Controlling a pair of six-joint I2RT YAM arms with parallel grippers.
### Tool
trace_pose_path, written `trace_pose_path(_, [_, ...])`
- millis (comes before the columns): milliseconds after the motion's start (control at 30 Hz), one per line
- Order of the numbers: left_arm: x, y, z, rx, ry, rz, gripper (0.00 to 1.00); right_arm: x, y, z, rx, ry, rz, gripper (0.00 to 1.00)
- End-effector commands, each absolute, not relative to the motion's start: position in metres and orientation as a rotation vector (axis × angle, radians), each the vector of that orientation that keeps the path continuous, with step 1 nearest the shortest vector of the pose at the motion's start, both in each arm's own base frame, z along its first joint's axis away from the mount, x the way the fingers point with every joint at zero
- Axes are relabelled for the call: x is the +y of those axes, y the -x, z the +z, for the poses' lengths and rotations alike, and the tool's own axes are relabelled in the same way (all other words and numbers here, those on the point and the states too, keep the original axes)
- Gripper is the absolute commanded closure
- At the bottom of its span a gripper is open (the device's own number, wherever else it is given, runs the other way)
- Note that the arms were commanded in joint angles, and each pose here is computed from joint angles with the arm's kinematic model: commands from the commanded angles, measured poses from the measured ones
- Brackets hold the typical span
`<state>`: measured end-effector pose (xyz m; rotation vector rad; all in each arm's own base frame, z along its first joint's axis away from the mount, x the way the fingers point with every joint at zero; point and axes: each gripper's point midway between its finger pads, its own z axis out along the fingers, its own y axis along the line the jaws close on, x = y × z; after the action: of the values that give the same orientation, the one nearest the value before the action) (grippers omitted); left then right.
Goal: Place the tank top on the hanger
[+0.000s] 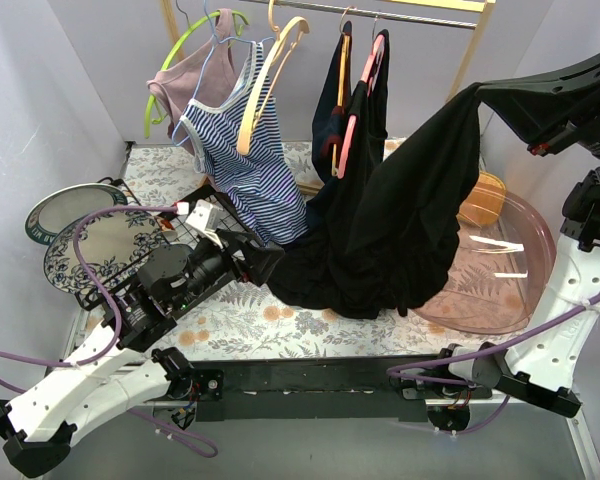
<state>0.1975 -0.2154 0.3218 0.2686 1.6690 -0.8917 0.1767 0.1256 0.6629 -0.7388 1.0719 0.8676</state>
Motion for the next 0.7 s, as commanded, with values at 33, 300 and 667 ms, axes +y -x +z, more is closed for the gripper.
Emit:
trace_pose_path(33, [-0.213, -0.199, 0.324, 1.672, -0.258, -0.881, 0.02, 0.137, -0.171, 0.664, 1.051, 0.714, 1.049, 0.99])
trace_pose_path(300, [-0.22, -0.201, 0.307, 1.72, -0.276, -0.882, 0.02, 0.184, -0.193, 0.604, 1.137, 0.739, 1.361, 0.99])
trace_pose_path(667, [-0.216, -0.207, 0.286, 1.769, -0.237, -0.837, 0.02, 0.261, -0.173, 0.47, 1.326, 0.959, 1.663, 0.99])
